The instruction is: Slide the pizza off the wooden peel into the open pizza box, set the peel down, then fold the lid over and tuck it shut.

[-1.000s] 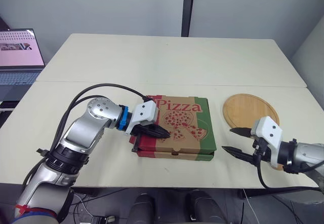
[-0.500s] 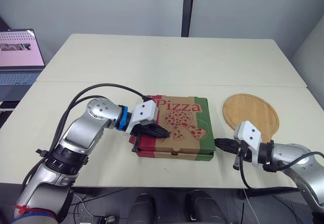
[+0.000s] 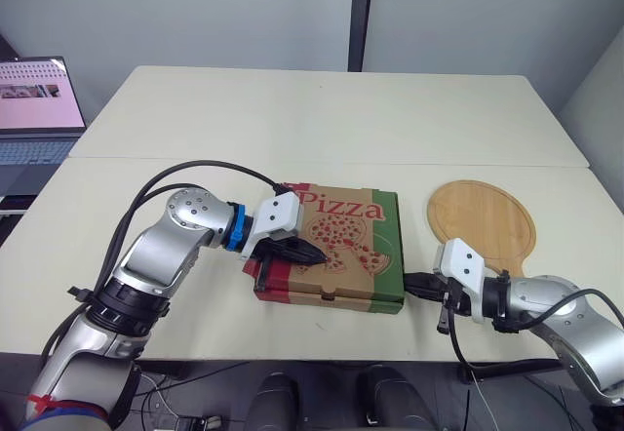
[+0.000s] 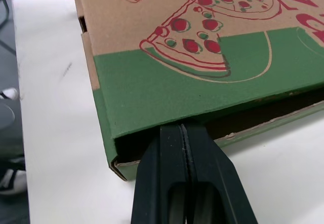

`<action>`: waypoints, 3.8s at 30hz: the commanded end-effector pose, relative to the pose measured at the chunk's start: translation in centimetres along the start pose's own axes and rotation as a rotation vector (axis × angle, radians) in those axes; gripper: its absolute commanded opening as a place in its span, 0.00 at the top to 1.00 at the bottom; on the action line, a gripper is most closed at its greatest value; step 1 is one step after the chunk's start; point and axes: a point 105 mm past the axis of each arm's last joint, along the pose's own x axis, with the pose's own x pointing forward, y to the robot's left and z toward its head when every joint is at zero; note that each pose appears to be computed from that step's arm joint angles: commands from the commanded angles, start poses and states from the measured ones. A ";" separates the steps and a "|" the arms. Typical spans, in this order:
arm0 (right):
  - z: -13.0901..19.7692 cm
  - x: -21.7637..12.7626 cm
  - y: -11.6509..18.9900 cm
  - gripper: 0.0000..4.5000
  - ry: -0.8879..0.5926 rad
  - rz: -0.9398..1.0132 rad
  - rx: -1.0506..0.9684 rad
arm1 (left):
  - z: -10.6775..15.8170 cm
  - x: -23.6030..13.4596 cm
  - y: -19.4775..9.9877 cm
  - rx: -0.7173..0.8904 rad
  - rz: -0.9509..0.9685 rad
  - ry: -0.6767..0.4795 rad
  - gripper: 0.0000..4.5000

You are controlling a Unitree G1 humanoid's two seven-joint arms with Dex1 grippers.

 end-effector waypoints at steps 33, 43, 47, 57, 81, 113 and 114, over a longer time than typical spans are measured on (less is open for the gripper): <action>5.3 2.2 1.3 1.00 -0.108 0.171 -0.109 | -4.1 -10.6 0.7 -0.014 0.209 0.275 1.00; 5.5 2.2 1.1 1.00 -0.112 0.176 -0.113 | -4.1 -7.1 -0.8 -0.022 0.118 0.221 1.00; 5.7 2.2 1.0 1.00 -0.117 0.173 -0.120 | -3.3 -5.9 -1.0 -0.005 0.101 0.182 1.00; 5.5 2.4 1.3 1.00 -0.119 0.179 -0.114 | -3.8 -7.7 -0.3 -0.035 0.170 0.213 1.00; 3.6 2.8 1.4 1.00 -0.060 0.197 -0.139 | -5.0 -3.7 -1.1 -0.089 0.146 0.168 1.00; 0.0 -0.7 -8.3 1.00 0.055 -0.347 -0.261 | -8.3 -7.5 0.7 -0.447 0.633 -0.002 1.00; -0.5 -0.5 -8.2 1.00 0.072 -0.332 -0.253 | -8.4 -7.1 0.6 -0.462 0.629 -0.013 1.00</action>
